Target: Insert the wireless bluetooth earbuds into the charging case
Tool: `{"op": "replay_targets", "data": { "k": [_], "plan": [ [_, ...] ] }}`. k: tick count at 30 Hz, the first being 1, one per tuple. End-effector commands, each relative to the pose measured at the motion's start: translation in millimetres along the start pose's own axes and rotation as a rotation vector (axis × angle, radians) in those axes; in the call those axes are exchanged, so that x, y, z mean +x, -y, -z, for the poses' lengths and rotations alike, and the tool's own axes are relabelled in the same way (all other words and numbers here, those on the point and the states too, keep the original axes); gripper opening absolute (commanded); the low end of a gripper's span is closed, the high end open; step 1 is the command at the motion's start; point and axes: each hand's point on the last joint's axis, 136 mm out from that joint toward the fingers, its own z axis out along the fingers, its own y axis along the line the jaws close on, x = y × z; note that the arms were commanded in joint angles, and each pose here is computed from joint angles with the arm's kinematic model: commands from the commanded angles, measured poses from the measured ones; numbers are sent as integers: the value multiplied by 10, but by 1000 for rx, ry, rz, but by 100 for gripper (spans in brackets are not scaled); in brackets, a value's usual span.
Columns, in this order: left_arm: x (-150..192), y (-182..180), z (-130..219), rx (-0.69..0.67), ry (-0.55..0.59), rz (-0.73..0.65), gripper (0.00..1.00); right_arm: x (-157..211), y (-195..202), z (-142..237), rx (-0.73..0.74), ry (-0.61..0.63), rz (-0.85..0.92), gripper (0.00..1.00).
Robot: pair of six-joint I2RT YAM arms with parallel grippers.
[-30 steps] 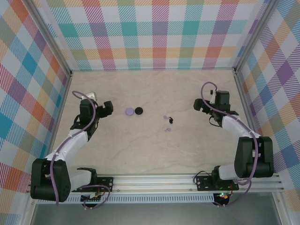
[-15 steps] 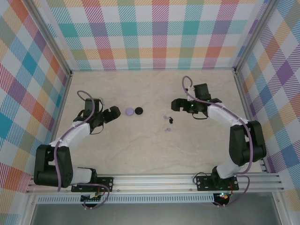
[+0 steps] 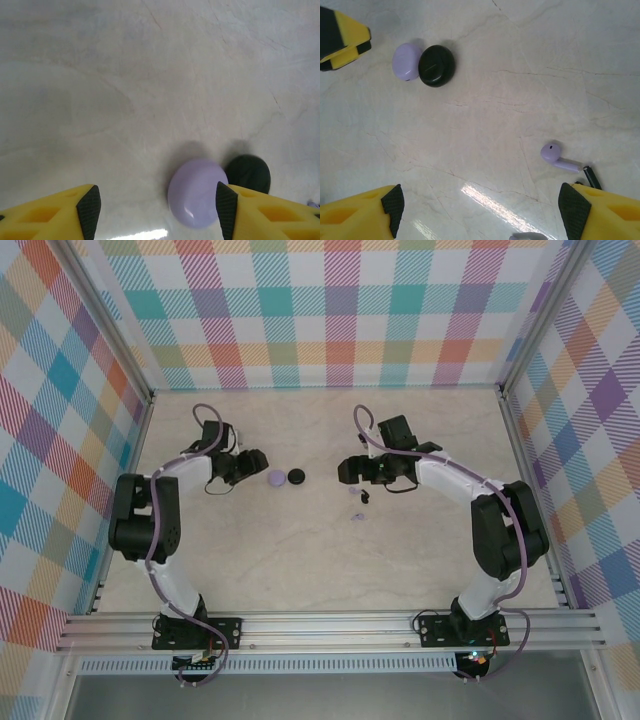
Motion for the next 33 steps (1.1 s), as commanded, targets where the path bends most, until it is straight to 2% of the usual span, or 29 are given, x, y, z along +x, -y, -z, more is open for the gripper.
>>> {"op": "replay_targets", "data": {
  "k": [1,6,13,33],
  "plan": [
    [8,70,-131,7,-60,-30,61,-29,-113,9,-26,-9,1,82],
    [119,109,-354,4,-146,-38,53,21,-103,-28,-17,-27,-6,82],
    [253,223,-477,12,-205,-71,52,75,-100,-70,-8,-46,-9,82],
    [695,421,-307,15,-309,-172,42,211,-57,-111,29,-84,-9,83]
  ]
}}
